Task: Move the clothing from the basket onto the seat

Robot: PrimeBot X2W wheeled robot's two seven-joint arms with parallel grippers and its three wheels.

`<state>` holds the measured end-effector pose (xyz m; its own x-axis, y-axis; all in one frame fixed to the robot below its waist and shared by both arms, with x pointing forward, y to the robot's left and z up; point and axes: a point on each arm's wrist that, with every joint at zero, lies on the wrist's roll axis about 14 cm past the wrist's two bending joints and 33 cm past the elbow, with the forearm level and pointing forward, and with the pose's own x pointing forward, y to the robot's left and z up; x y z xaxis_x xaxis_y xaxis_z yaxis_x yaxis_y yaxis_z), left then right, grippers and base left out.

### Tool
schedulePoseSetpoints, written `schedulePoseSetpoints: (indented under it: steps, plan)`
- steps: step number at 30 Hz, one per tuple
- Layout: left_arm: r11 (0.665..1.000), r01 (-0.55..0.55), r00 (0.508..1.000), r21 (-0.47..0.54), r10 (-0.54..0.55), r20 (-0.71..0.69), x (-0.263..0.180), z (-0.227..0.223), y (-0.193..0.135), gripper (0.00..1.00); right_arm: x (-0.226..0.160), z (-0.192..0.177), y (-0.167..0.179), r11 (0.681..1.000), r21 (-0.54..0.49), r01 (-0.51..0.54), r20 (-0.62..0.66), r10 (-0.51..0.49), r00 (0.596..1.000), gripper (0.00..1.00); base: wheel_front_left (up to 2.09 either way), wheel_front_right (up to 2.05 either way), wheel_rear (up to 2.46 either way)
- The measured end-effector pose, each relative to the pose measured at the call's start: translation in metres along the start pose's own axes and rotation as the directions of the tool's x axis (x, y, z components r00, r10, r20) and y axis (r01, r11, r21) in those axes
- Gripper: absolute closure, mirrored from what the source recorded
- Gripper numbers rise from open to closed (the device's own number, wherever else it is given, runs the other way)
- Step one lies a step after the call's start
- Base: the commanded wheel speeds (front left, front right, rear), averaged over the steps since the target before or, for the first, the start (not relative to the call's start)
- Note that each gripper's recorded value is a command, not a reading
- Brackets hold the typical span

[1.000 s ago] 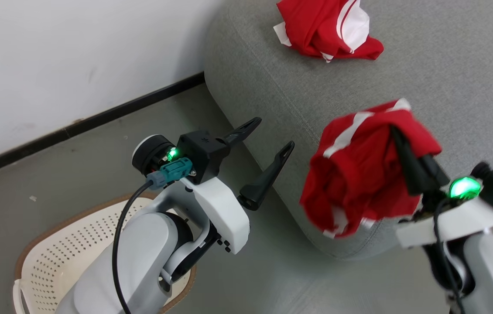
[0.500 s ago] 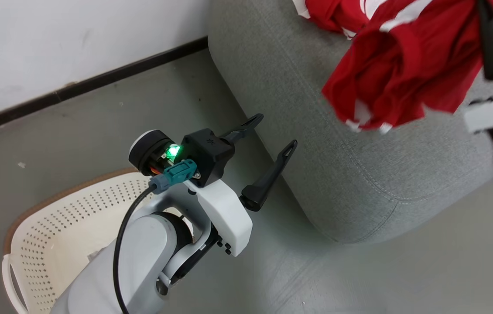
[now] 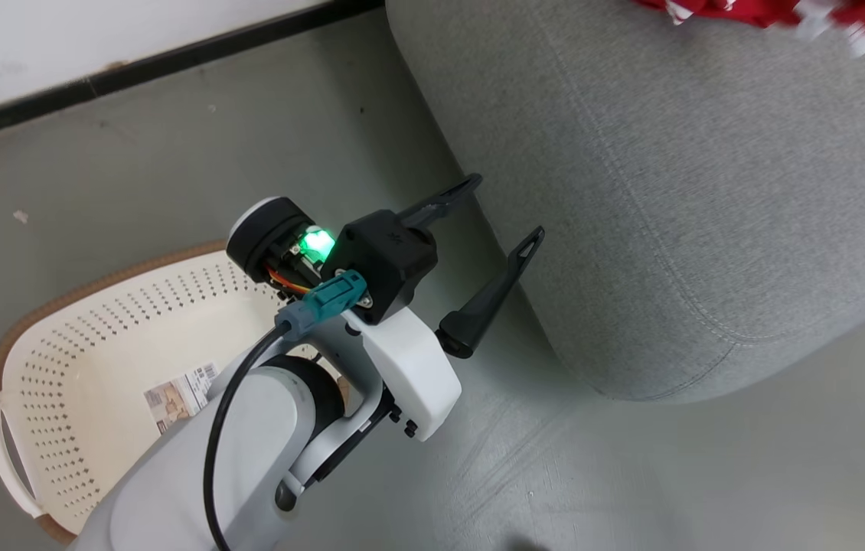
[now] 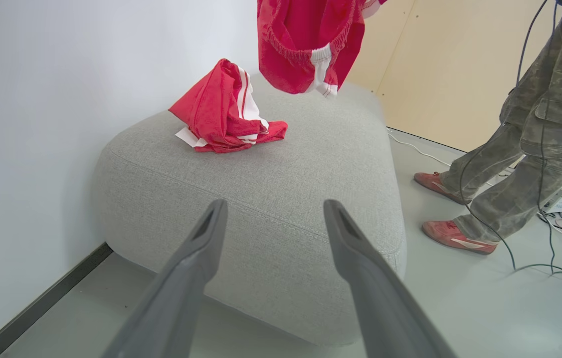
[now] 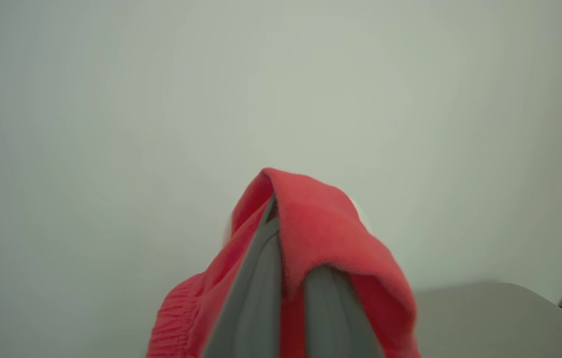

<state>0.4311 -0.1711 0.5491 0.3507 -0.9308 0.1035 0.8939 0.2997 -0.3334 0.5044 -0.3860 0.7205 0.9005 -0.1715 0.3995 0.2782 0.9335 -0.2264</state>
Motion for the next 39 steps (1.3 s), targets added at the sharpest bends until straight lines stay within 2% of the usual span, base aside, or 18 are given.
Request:
schedulePoseSetpoints:
  steps: [3, 5, 9, 16, 19, 23, 30, 34, 37, 38, 39]
  plan:
    - [1.000, -0.006, 1.000, 0.000, 0.006, -0.001, -0.001, -0.002, 0.008, 0.00, 0.020, 0.009, -0.008, 0.999, -0.021, 0.026, 0.033, -0.025, 0.999, 1.00, 0.00, 0.00, 0.00]
    - [1.000, -0.015, 1.000, -0.006, 0.015, -0.007, -0.002, -0.006, 0.013, 0.00, 0.026, -0.004, -0.013, 0.999, -0.020, 0.047, -0.004, -0.047, 0.999, 1.00, 0.00, 0.00, 0.00]
    - [0.999, -0.028, 0.999, -0.023, 0.028, -0.020, -0.005, -0.016, 0.023, 0.00, 0.022, -0.061, -0.019, 0.996, -0.012, 0.091, -0.155, -0.091, 0.984, 1.00, 0.00, 0.00, 0.00]
    - [0.997, -0.061, 0.997, -0.043, 0.059, -0.043, -0.011, -0.032, 0.044, 0.00, 0.011, -0.146, 0.010, 0.996, 0.028, 0.088, -0.340, -0.074, 0.938, 1.00, 0.00, 0.00, 0.00]
    - [0.997, -0.075, 0.996, -0.034, 0.073, -0.045, -0.012, -0.035, 0.053, 0.00, 0.004, -0.176, 0.017, 0.994, 0.044, 0.104, -0.401, -0.077, 0.913, 1.00, 0.00, 0.00, 0.00]
    - [0.995, -0.088, 0.995, -0.035, 0.087, -0.044, -0.014, -0.040, 0.063, 0.00, -0.009, -0.217, 0.028, 0.984, 0.094, 0.154, -0.504, -0.086, 0.859, 1.00, 0.00, 0.00, 0.00]
    - [0.995, -0.091, 0.995, -0.039, 0.089, -0.051, -0.017, -0.049, 0.076, 0.00, -0.001, -0.245, 0.044, 0.971, 0.142, 0.190, -0.558, -0.080, 0.826, 1.00, 0.00, 0.00, 0.00]
    - [0.995, -0.091, 0.995, -0.028, 0.090, -0.041, -0.017, -0.050, 0.082, 0.00, -0.005, -0.262, 0.042, 0.969, 0.134, 0.210, -0.601, -0.089, 0.794, 1.00, 0.00, 0.00, 0.00]
    - [0.995, -0.092, 0.995, -0.025, 0.091, -0.036, -0.016, -0.050, 0.086, 0.00, -0.013, -0.275, 0.036, 0.975, 0.087, 0.203, -0.643, -0.101, 0.759, 1.00, 0.00, 0.00, 0.00]
    - [0.996, -0.087, 0.996, -0.023, 0.086, -0.035, -0.016, -0.051, 0.087, 0.00, -0.015, -0.278, 0.033, 0.979, 0.066, 0.195, -0.653, -0.105, 0.750, 0.91, 0.00, 0.00, 0.00]
    - [0.996, -0.090, 0.996, -0.018, 0.090, -0.029, -0.017, -0.050, 0.089, 0.00, -0.016, -0.281, 0.033, 0.982, 0.049, 0.182, -0.660, -0.105, 0.744, 0.70, 0.00, 0.00, 0.00]
